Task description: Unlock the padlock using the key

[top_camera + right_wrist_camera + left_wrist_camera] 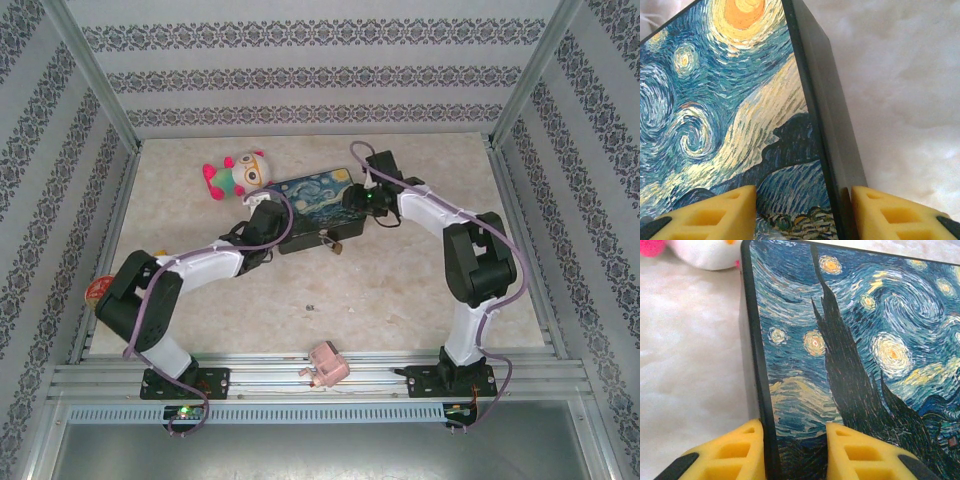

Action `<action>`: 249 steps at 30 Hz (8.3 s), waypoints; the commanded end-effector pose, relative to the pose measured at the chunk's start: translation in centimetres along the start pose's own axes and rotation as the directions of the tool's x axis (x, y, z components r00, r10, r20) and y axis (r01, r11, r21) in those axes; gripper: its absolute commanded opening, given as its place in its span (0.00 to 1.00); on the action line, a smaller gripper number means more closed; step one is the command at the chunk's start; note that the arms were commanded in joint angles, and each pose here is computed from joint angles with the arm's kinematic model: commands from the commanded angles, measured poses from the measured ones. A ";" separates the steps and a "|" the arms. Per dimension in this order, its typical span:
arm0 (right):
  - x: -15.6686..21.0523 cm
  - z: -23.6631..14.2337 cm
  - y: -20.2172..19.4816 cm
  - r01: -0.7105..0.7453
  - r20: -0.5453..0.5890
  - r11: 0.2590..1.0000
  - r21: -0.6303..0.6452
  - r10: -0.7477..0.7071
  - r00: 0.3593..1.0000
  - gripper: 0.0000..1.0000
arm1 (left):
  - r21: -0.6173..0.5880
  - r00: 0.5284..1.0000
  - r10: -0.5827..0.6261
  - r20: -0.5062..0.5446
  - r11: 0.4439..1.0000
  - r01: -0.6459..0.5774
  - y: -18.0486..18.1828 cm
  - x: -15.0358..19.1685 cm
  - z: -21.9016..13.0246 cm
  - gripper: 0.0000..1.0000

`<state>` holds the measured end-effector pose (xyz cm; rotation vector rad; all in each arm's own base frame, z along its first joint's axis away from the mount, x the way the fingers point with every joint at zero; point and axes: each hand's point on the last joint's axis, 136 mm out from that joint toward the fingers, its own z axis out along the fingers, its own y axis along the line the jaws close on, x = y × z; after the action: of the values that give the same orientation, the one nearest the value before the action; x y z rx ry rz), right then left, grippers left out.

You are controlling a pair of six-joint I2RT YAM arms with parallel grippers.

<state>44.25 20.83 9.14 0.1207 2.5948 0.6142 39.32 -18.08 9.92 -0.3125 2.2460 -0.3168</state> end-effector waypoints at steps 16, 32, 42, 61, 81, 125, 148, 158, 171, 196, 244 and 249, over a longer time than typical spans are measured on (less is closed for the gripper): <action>6.7 -1.8 4.3 0.021 -0.061 0.999 -0.026 -0.022 0.998 0.53 | 0.213 0.998 0.051 -0.045 0.976 -0.041 -5.7 1.0 -1.0 0.38; 4.7 0.0 5.2 0.043 -0.107 0.995 -0.085 -0.052 0.993 0.61 | 0.219 0.999 -0.002 -0.042 0.976 0.012 -5.8 1.0 0.0 0.46; 2.1 1.3 5.1 0.050 -0.097 0.995 -0.087 -0.058 0.994 0.63 | 0.229 0.999 -0.013 -0.039 0.973 0.022 -6.6 0.8 1.1 0.49; 3.7 -8.1 1.4 0.206 0.031 0.958 0.199 -0.216 0.976 0.86 | 0.205 0.997 -0.053 0.064 0.978 0.039 -4.2 -2.0 -3.5 0.99; 20.4 -11.1 4.2 0.431 -0.248 0.894 0.124 -0.393 0.886 0.64 | 0.073 0.993 -0.101 0.064 0.993 0.096 1.3 -1.4 -6.0 0.99; 27.0 -1.1 7.1 0.801 -0.548 0.597 0.051 -0.653 0.522 0.39 | -0.036 0.888 -0.434 0.150 0.896 0.443 12.2 -0.4 -6.5 0.99; 24.3 -0.9 6.8 0.745 -0.511 0.659 0.100 -0.609 0.607 0.29 | -0.026 0.892 -0.435 0.119 0.897 0.441 11.8 -0.1 -6.0 0.99; 25.0 -1.0 6.0 0.743 -0.536 0.662 0.096 -0.595 0.599 0.28 | -0.024 0.893 -0.435 0.114 0.898 0.440 11.7 -0.1 -5.9 0.99; 25.2 -1.6 4.9 0.747 -0.549 0.655 0.112 -0.586 0.596 0.29 | -0.017 0.893 -0.437 0.111 0.897 0.441 11.6 -0.1 -5.9 0.99; 19.9 -6.6 6.8 0.568 -0.370 0.819 0.084 -0.504 0.781 0.00 | 0.202 0.958 -0.275 0.079 0.946 0.254 6.3 -2.9 -6.1 0.99; 7.4 -20.9 11.3 -0.027 -0.014 0.887 -0.462 0.023 1.000 0.00 | 0.572 0.663 0.285 0.693 0.343 -0.745 -18.5 1.7 -16.2 0.61; 7.3 -20.7 11.7 -0.036 -0.024 0.879 -0.475 0.028 0.999 0.00 | 0.580 0.673 0.268 0.690 0.352 -0.735 -19.3 1.5 -15.3 0.55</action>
<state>28.02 23.91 27.06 0.0006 2.4005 1.1994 29.10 -33.79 22.55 0.8092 1.4113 -0.7815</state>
